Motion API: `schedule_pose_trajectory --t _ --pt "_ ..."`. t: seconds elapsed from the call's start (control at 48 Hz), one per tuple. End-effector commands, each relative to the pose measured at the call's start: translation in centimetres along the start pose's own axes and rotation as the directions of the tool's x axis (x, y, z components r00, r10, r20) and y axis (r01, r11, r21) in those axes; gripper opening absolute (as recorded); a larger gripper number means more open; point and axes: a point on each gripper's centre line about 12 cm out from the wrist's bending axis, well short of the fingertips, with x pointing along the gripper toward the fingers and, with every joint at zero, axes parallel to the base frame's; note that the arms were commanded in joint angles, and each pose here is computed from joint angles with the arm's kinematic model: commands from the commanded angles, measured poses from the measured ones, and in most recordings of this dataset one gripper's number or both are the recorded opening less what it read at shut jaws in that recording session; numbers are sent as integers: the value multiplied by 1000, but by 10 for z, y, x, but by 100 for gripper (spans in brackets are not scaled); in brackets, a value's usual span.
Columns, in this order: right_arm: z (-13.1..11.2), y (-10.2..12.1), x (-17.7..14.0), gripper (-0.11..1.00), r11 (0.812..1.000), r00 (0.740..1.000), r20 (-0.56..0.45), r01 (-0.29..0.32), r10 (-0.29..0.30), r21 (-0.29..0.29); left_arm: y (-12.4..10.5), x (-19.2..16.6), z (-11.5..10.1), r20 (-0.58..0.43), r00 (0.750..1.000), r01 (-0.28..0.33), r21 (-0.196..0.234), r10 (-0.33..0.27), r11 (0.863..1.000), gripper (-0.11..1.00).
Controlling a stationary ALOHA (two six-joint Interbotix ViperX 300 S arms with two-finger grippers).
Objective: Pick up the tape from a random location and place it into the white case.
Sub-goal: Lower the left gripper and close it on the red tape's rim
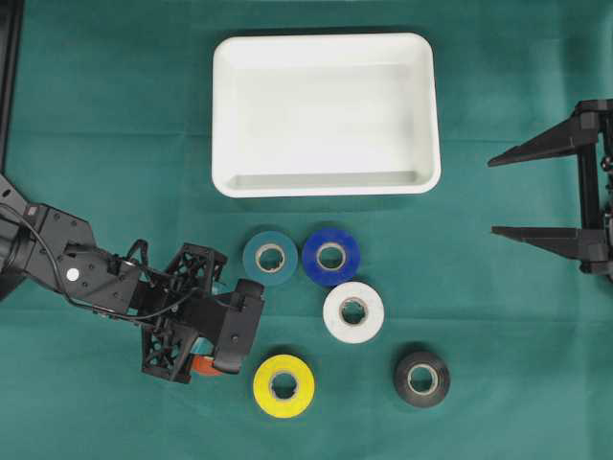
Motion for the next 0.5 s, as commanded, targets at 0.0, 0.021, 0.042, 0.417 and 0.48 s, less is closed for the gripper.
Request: schedule_pose_trajectory --t 0.0,0.021,0.042,0.417,0.48 --pt "9 0 1 90 1000 1000 21 1 -1 0 0 -7 9 31 1000 0 4 0 1000 22" --pt "9 0 1 90 1000 1000 21 1 -1 0 0 -7 9 32 999 0 4 0 1000 22" --pt "9 0 1 90 1000 1000 21 0 0 0 -1 -7 9 32 999 0 7 0 1000 22" --pt "9 0 1 90 1000 1000 21 0 0 0 -3 -15 15 41 999 3 7 -3 1000 22" --pt "9 0 1 90 1000 1000 23 1 -1 2 -3 -20 19 51 999 4 5 -4 1000 22"
